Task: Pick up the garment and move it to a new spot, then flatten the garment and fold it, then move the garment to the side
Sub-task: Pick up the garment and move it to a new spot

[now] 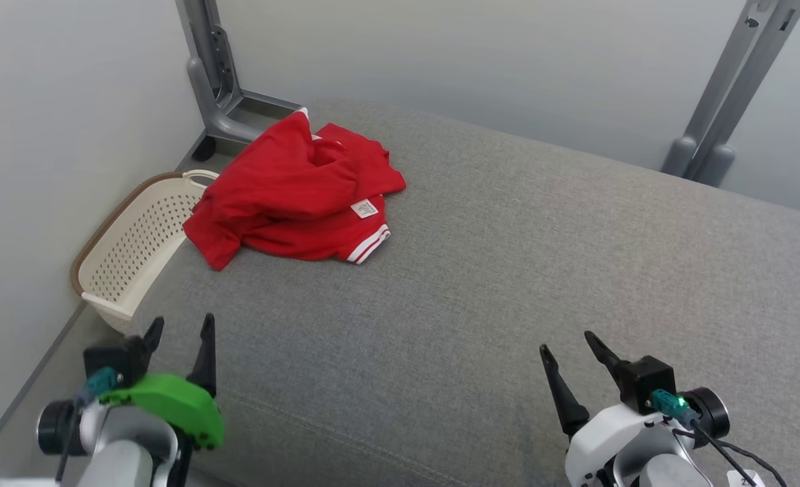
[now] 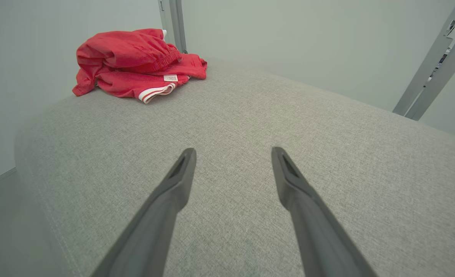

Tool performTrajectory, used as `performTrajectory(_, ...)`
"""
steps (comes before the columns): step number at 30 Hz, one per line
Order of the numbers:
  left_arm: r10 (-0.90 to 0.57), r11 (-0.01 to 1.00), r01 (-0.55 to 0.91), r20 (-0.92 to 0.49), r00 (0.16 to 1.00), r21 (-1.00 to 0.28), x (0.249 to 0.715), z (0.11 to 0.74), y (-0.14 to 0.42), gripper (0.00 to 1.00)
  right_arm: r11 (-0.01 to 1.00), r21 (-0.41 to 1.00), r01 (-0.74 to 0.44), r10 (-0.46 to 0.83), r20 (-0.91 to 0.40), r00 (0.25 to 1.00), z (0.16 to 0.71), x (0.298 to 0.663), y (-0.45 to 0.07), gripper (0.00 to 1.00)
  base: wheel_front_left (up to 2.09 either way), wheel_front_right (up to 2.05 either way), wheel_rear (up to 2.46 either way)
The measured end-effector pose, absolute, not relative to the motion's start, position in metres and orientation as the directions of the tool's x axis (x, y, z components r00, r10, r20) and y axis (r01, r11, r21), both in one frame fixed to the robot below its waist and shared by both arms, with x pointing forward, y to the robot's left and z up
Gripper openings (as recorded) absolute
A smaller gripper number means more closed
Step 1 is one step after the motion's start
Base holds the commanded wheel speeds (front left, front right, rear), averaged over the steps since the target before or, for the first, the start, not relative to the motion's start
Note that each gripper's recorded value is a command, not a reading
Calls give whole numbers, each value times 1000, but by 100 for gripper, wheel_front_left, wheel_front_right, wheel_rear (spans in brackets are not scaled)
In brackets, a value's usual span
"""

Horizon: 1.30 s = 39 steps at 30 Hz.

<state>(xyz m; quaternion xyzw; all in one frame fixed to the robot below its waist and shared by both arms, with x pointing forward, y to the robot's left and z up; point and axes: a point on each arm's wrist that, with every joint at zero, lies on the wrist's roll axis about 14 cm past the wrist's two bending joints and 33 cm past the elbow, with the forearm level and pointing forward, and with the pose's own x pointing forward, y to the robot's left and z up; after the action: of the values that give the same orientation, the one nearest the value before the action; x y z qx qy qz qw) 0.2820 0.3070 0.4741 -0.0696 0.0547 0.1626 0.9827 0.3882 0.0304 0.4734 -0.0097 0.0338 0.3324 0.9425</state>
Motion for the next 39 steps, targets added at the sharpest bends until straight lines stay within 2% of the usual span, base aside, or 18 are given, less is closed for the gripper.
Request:
performTrajectory(5, 245, 951, -280, -230, 942, -133, 326, 481, 313, 100, 774, -4, -633, 630, -89, 771, 472, 389, 31, 100, 0, 0, 0)
performTrajectory(13, 190, 981, -193, -395, 899, 32, 404, 501, 325, 100, 778, -41, -626, 619, -118, 777, 469, 402, 25, 100, 0, 0, 0)
performTrajectory(18, 172, 985, -140, -508, 844, 100, 450, 490, 322, 100, 799, -45, -600, 585, -175, 792, 449, 411, 9, 100, 0, 0, 0)
performTrajectory(27, 199, 979, -113, -652, 731, 172, 498, 445, 324, 100, 854, -16, -520, 500, -246, 830, 415, 429, -25, 100, 0, 0, 0)
performTrajectory(34, 180, 982, -79, -752, 634, 169, 511, 393, 310, 100, 888, 4, -460, 438, -318, 841, 382, 434, -50, 100, 0, 0, 0)
performTrajectory(35, 177, 983, -76, -763, 621, 167, 511, 386, 309, 71, 889, 4, -457, 434, -322, 841, 379, 435, -51, 100, 0, 0, 0)
performTrajectory(36, 173, 984, -71, -770, 614, 165, 511, 380, 307, 2, 892, 6, -453, 430, -324, 843, 377, 436, -52, 100, 0, 0, 0)
performTrajectory(39, 159, 986, -58, -779, 607, 156, 512, 371, 301, 0, 894, 9, -448, 426, -326, 844, 374, 437, -54, 100, 0, 0, 0)
